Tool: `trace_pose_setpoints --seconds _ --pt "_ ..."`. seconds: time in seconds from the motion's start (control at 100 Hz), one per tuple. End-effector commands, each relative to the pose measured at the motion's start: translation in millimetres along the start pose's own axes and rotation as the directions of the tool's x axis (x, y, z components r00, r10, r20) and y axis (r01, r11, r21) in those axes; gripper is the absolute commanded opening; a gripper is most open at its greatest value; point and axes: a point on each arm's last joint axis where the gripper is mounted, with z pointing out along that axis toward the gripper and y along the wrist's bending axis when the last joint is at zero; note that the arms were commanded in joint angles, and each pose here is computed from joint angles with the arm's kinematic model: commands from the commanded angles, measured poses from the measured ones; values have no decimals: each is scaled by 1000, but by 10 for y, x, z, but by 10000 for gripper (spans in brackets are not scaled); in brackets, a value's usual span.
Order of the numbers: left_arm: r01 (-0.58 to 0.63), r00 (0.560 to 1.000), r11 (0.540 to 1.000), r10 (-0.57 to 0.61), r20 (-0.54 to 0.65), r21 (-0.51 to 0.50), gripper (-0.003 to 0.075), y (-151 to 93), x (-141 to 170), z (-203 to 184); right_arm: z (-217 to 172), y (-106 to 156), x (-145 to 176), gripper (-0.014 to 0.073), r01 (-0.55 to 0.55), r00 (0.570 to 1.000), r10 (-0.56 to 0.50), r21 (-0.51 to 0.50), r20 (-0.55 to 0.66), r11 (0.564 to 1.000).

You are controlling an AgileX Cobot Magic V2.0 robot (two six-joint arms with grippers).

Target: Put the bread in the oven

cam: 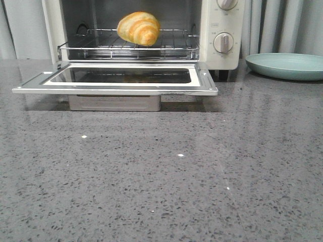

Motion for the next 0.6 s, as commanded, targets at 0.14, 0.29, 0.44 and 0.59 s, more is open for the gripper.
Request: trace_pose_setpoints --seconds 0.14,0.29,0.44,0.59 --pt "20 996 1000 -19 84 -13 -21 10 -10 0 17 7 97 -49 -9 999 9 6 -43 1000" --pt "20 996 1000 -19 84 -13 -21 10 -10 0 11 3 169 -49 -8 992 10 11 -122 1000" --pt "20 996 1000 -19 84 -13 -21 10 -10 0 2 0 225 -49 -8 983 10 14 -184 1000" --pt "20 996 1000 -19 84 -13 -21 10 -10 0 -20 -2 317 -49 -14 959 19 20 -284 1000"
